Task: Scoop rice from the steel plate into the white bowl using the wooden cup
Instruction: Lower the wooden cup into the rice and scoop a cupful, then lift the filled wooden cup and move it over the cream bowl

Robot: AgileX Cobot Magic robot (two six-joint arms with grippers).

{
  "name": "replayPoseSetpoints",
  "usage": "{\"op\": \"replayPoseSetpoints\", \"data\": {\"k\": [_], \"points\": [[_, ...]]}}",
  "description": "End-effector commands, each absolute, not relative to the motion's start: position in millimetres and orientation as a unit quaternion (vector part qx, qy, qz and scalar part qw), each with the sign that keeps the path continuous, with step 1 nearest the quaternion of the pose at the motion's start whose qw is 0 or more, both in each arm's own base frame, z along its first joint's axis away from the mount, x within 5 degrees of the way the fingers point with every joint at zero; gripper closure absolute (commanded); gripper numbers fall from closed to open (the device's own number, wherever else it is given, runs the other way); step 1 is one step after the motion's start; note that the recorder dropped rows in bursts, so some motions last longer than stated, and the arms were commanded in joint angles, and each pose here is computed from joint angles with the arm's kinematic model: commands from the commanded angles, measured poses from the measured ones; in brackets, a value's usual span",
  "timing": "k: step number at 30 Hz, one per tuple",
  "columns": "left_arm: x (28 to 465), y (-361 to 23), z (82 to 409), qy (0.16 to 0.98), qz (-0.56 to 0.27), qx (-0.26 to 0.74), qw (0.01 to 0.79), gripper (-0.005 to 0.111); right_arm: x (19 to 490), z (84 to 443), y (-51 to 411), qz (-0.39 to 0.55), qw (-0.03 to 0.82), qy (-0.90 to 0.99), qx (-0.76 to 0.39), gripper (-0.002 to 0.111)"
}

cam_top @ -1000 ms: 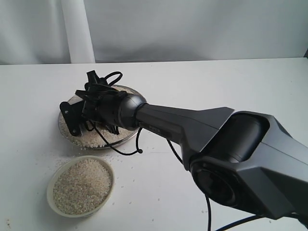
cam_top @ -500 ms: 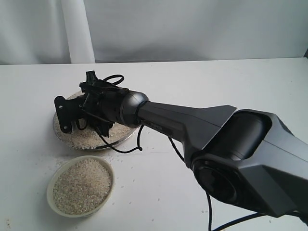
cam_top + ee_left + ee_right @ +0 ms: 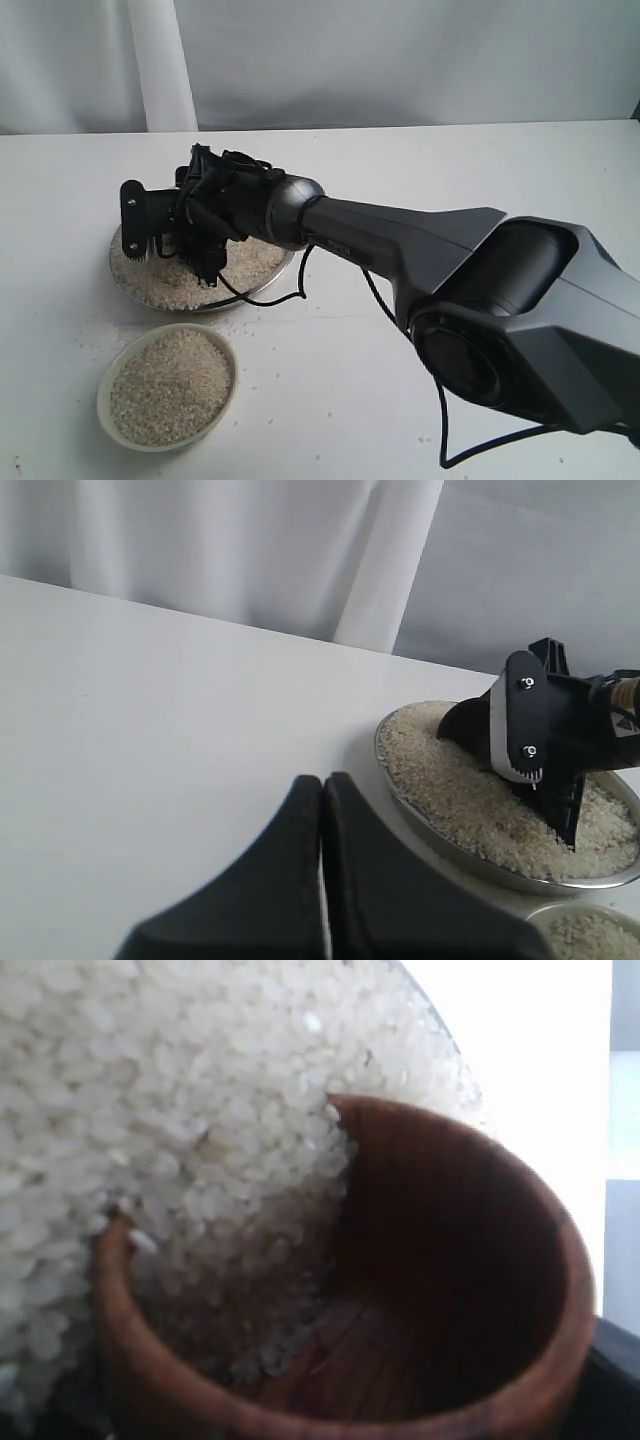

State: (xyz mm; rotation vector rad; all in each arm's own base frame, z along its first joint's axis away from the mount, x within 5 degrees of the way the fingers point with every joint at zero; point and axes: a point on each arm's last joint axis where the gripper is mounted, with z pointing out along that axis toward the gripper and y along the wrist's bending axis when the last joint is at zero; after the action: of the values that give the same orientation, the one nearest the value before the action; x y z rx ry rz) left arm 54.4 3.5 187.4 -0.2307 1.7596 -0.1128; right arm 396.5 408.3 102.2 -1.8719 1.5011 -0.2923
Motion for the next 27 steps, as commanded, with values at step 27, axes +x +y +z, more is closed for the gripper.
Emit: {"op": "replayPoseSetpoints", "data": {"k": [27], "points": [[55,3,187,0.767,-0.053,-0.1,0.632,0.107,411,152,386,0.109,0.379,0.697,-0.599,0.108]]}}
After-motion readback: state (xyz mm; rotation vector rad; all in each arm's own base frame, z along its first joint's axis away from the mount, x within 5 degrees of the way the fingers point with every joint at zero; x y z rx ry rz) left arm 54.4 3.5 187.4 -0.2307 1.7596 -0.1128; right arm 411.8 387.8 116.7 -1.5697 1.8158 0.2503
